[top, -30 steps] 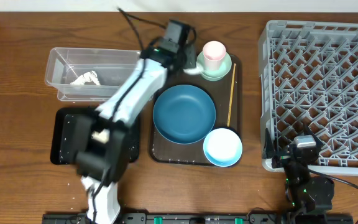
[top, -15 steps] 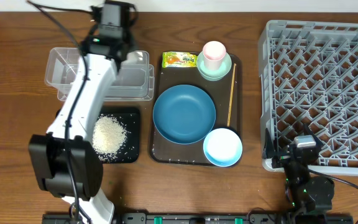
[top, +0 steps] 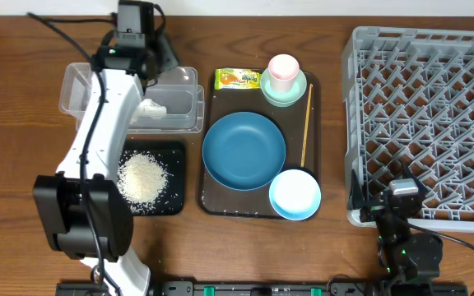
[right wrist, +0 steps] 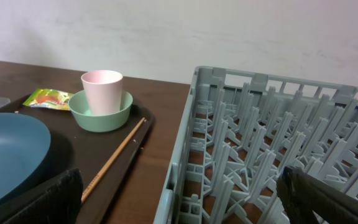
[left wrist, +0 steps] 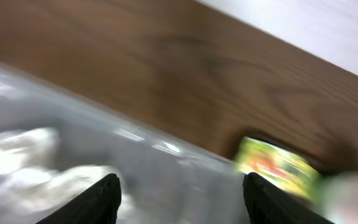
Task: Sort waste into correct bins and load items into the dishwasher rack
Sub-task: 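Carry the tissue left and release it into the clear bin, then reach the left gripper to the yellow-green snack wrapper by the cup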
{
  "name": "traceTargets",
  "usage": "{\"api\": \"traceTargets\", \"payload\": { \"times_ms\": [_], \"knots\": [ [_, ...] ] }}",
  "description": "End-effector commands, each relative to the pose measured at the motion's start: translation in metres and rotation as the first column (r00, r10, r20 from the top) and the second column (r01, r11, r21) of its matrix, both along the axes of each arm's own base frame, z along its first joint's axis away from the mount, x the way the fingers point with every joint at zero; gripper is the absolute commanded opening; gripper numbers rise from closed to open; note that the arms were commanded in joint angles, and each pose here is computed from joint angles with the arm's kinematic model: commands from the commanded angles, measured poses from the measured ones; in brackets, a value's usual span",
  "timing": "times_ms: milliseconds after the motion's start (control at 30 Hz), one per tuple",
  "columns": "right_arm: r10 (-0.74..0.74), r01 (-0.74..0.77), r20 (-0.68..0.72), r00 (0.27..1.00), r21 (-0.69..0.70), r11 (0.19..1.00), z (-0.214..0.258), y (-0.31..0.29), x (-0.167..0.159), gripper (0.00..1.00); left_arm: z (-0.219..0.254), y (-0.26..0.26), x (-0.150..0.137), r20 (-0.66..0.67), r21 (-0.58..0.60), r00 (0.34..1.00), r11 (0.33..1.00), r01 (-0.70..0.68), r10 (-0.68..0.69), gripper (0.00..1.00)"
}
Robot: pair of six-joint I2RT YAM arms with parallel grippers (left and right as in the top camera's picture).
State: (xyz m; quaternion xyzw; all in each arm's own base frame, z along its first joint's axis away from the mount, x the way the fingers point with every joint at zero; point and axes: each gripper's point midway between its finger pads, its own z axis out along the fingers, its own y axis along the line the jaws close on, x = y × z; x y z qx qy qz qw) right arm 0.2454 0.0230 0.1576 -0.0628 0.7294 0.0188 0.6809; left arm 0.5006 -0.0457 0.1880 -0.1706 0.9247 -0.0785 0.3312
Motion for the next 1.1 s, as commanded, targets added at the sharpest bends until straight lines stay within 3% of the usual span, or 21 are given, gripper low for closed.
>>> {"api": "traceTargets", "payload": {
  "times_ms": [0, 333, 600, 667, 867, 1067],
  "knots": [
    [-0.019, 0.019, 0.000, 1.000, -0.013, 1.000, -0.001, -0.005, 0.000, 0.99, 0.002, -0.065, -0.003, 0.030, -0.073, 0.972, 0.970, 0.234, -0.232, 0.65],
    [-0.019, 0.019, 0.000, 1.000, -0.013, 1.000, -0.001, -0.005, 0.000, 0.99, 0.001, -0.133, 0.031, 0.192, -0.041, 0.947, 0.962, 0.271, -0.259, 0.66],
    [-0.019, 0.019, 0.000, 1.000, -0.013, 1.000, -0.001, -0.005, 0.000, 0.99, -0.080, -0.139, 0.066, 0.166, -0.016, 0.960, 0.972, 0.232, -0.227, 0.66],
    [-0.019, 0.019, 0.000, 1.000, -0.013, 1.000, -0.001, -0.005, 0.000, 0.99, -0.093, -0.140, 0.070, 0.162, -0.050, 0.968, 0.978, 0.204, -0.194, 0.70],
    [-0.019, 0.019, 0.000, 1.000, -0.013, 1.000, -0.001, -0.005, 0.000, 0.99, -0.110, -0.145, 0.081, 0.175, -0.159, 0.980, 0.980, 0.119, -0.090, 0.74],
    [-0.019, 0.019, 0.000, 1.000, -0.013, 1.000, -0.001, -0.005, 0.000, 0.99, -0.125, -0.144, 0.080, 0.151, -0.149, 0.984, 0.982, 0.119, -0.096, 0.79]
  ]
}}
